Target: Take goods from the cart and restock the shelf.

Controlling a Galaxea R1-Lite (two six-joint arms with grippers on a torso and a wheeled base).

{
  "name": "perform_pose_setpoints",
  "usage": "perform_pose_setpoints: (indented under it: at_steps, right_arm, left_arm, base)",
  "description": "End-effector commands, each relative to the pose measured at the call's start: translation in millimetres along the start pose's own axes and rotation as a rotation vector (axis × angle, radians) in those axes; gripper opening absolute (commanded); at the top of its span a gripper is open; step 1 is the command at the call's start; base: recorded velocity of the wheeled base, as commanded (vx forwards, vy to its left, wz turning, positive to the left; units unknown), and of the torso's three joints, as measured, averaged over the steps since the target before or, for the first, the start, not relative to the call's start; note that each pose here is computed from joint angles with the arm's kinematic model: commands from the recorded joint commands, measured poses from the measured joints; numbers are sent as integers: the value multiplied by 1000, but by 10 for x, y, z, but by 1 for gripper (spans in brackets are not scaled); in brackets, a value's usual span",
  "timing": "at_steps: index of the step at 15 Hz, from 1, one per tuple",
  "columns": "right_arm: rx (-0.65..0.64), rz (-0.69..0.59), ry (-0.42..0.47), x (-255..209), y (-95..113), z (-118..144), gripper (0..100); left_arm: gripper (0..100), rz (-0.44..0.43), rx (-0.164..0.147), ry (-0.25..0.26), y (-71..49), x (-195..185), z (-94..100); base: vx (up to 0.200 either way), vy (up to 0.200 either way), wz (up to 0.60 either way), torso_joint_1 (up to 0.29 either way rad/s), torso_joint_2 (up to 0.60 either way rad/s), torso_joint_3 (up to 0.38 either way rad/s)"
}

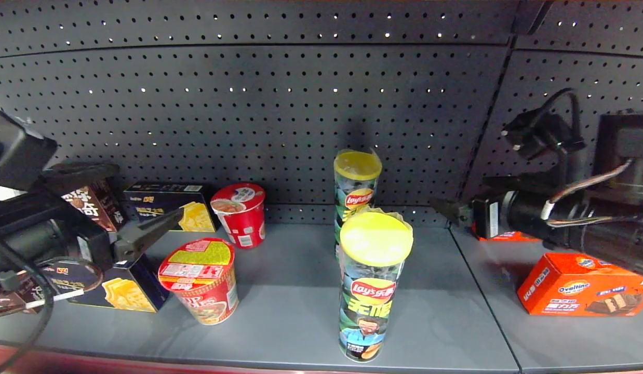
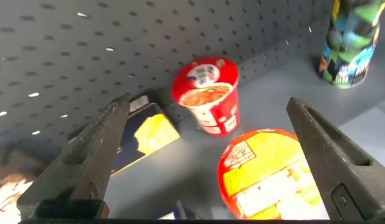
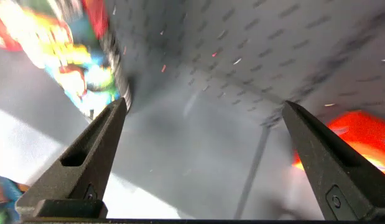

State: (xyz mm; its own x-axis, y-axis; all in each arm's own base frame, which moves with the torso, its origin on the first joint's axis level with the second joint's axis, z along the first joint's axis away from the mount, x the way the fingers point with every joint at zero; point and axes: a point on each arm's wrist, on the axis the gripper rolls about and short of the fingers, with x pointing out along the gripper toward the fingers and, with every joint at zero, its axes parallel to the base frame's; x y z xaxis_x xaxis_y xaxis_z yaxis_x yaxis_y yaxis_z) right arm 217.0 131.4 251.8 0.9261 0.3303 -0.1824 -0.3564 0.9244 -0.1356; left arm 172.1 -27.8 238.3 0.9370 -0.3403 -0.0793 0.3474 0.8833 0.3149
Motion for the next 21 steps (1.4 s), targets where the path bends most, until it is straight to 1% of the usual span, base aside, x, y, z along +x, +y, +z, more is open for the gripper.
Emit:
perform_pose_setpoints:
  at_steps: [1, 3, 4, 6, 7, 8, 9, 10, 11, 12, 13, 14, 15, 16, 17, 18, 20, 21]
  right_arm:
    - [31, -61, -119, -475, -121, 184, 100]
    - [42, -103, -144, -798, -235, 65, 100]
    - [49, -157, -143, -954, -338, -57, 100]
    - [62, -242, -164, -1244, -464, -230, 100]
    - [70, -293, -181, -1411, -514, -322, 100]
    - [72, -326, -199, -1577, -530, -431, 100]
    - [71, -343, -206, -1671, -525, -522, 100]
    - [76, -421, -190, -1805, -513, -743, 100]
    - [84, -468, -186, -1906, -494, -923, 100]
    - [88, -501, -190, -1997, -477, -1073, 100]
    - [90, -549, -178, -2071, -459, -1245, 100]
    - [92, -608, -167, -2149, -437, -1382, 100]
    - [97, -673, -156, -2217, -410, -1494, 100]
    - [103, -729, -148, -2262, -384, -1576, 100]
    - [106, -774, -137, -2290, -359, -1651, 100]
    - [107, -792, -144, -2326, -327, -1735, 100]
    - [107, -765, -162, -2364, -292, -1847, 100]
    - [106, -734, -195, -2393, -270, -1913, 100]
  left_arm:
    - [100, 74, -11, -62, -4, -368, 25]
    - [100, 140, -3, -92, -42, -650, -34]
    - [100, 165, -17, -107, -89, -790, -90]
    - [100, 207, -50, -144, -196, -1037, -199]
    - [100, 252, -62, -160, -250, -1162, -266]
    - [100, 282, -67, -171, -318, -1276, -347]
    - [100, 290, -67, -171, -374, -1352, -408]
    - [100, 289, -72, -163, -500, -1513, -540]
    - [100, 285, -82, -150, -613, -1655, -658]
    - [100, 278, -100, -127, -715, -1783, -765]
    - [100, 273, -107, -104, -807, -1897, -861]
    - [100, 280, -109, -88, -857, -1963, -915]
    - [100, 314, -113, -91, -837, -1968, -879]
    - [100, 322, -111, -99, -832, -1969, -871]
    - [100, 322, -115, -86, -837, -1950, -909]
    - [100, 320, -120, -68, -845, -1914, -978]
    - [100, 312, -123, -48, -862, -1840, -1119]
    - [100, 312, -118, -49, -874, -1786, -1224]
  base:
    - [0, 0, 0, 0, 0, 0]
    - [0, 0, 0, 0, 0, 0]
    - [0, 0, 0, 0, 0, 0]
    - [0, 0, 0, 0, 0, 0]
    - [0, 0, 0, 0, 0, 0]
    - [0, 0, 0, 0, 0, 0]
    - [0, 0, 0, 0, 0, 0]
    - [0, 0, 0, 0, 0, 0]
    - [0, 0, 0, 0, 0, 0]
    - [0, 0, 0, 0, 0, 0]
    - [0, 0, 0, 0, 0, 0]
    - [0, 0, 0, 0, 0, 0]
    - [0, 0, 0, 0, 0, 0]
    - [0, 0, 0, 0, 0, 0]
    - [0, 0, 0, 0, 0, 0]
    - [0, 0, 0, 0, 0, 0]
    - [0, 0, 0, 0, 0, 0]
    - [0, 0, 0, 0, 0, 0]
